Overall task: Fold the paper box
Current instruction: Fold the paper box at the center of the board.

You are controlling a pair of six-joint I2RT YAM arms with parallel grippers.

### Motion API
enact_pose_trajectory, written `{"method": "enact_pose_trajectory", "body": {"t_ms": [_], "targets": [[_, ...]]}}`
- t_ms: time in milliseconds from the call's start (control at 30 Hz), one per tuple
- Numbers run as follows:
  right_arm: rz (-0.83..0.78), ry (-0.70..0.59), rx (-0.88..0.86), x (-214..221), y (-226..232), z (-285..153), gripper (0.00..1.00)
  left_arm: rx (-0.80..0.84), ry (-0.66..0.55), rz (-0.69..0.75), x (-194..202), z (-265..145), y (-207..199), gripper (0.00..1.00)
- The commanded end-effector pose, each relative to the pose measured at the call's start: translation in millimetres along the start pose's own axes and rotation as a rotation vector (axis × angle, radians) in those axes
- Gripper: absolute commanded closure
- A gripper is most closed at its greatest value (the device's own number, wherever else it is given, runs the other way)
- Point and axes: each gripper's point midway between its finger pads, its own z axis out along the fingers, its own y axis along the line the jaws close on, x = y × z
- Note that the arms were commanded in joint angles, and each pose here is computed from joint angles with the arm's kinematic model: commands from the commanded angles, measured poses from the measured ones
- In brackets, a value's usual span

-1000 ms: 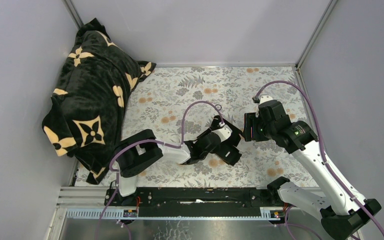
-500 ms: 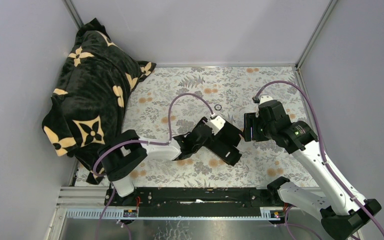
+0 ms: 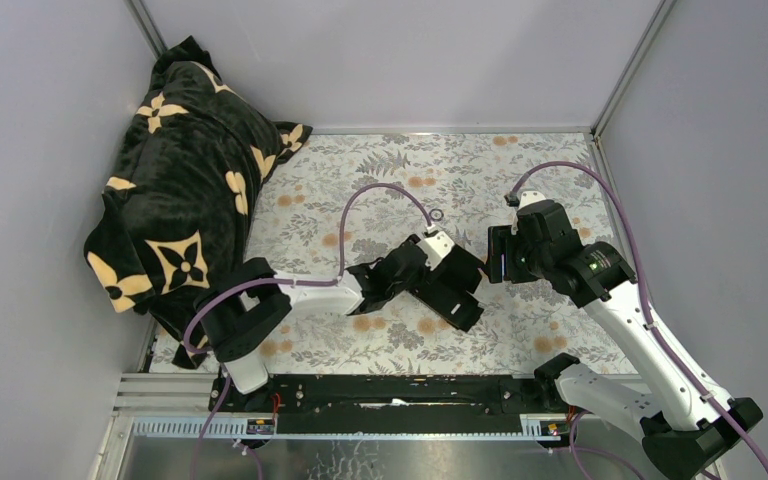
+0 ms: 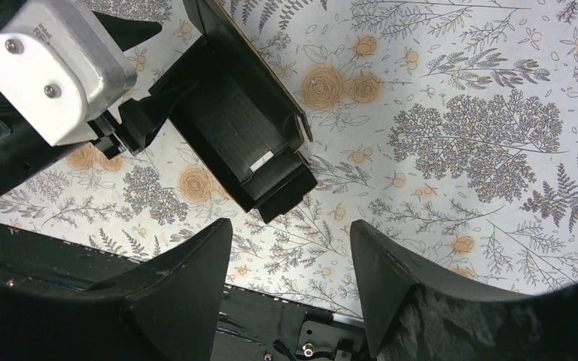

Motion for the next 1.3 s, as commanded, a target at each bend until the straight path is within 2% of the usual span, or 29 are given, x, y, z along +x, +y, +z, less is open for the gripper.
{"method": "enact_pose_trajectory", "body": {"t_ms": [0, 267, 867, 1100, 1267], "targets": [[-0.007, -0.017, -0.025, -2.0, 2.9, -3.3, 0.33, 0.003, 0.021, -0.021, 6.7, 1.0, 6.1, 0.41], [-0.009, -0.014, -0.023, -2.2, 2.9, -1.4, 0.33, 0.034, 0.066, -0.045, 22.3, 2.3, 13.4, 0.55], [-0.016, 0.003, -0.028, -0.6, 4.7, 5.5, 0.33, 0.158, 0.117, -0.076, 33.1, 7.3, -0.2, 0.54], [-0.016, 0.001, -0.032, -0.5, 5.1, 5.9, 0.33, 0.142, 0.13, -0.068, 36.4, 8.7, 3.4, 0.7], [-0.013, 0.003, -0.039, 0.7, 6.1, 6.4, 0.33, 0.131, 0.122, -0.068, 34.2, 7.5, 5.7, 0.72]]}}
